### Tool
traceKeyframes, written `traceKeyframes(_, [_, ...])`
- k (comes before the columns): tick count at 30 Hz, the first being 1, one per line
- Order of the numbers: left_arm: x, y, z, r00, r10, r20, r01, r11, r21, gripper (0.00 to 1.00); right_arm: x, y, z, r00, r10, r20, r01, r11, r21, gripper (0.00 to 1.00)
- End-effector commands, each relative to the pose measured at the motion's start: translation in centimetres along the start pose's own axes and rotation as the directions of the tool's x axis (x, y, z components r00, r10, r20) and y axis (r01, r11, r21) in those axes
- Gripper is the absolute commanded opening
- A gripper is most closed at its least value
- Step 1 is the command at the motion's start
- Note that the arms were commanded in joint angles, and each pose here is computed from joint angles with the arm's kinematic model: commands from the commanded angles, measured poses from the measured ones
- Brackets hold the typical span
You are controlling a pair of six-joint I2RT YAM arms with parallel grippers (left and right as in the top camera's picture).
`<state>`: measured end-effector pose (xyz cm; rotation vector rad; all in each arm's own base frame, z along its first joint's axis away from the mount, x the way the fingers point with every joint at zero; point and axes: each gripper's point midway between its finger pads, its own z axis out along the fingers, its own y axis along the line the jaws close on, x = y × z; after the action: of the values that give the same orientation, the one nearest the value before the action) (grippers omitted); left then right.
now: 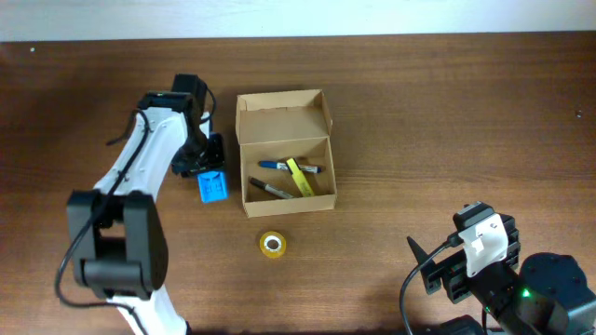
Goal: Pack container
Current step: 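Lift the blue eraser with the left gripper and place it in the box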
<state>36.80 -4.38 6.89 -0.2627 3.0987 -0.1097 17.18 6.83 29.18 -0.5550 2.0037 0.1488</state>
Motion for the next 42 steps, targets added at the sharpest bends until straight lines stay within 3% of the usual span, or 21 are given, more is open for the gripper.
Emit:
traceKeyframes(1, [-1.2,-0.9,-4.3,0.991,-0.008,0.130,0.002,0.999,0.047,0.13,0.1,0.0,0.1,1.000,0.012,0.000,-0.012,1.000,0.001,0.99])
traceKeyframes(9, [-1.9,-3.4,-10.6,0.951,0.043,0.305,-0.072,0.994,0.083,0.13,0.1,0.0,0.1,1.000,0.012,0.000,-0.012,1.000,0.001,0.99])
traceKeyframes(16, [-1.0,-9.8,-12.6,0.897,0.216,0.387,-0.238,0.971,0.009,0.18,0.1,0.0,0.1,1.000,0.012,0.000,-0.012,1.000,0.001,0.99])
traceKeyframes(25, [3.0,-16.7,-6.7,0.808,0.535,0.245,-0.538,0.841,-0.061,0.22,0.1,0.0,0.1,1.000,0.013,0.000,-0.013,1.000,0.001,0.99])
traceKeyframes(31, [2.8,-16.4,-4.2,0.815,0.548,0.186,-0.539,0.836,-0.102,0.28,0.1,0.0,0.1,1.000,0.012,0.000,-0.012,1.000,0.001,0.99])
traceKeyframes(42, [3.4,-14.6,-1.8,0.793,0.606,0.065,-0.589,0.789,-0.174,0.28,0.1,0.0,0.1,1.000,0.012,0.000,-0.012,1.000,0.001,0.99])
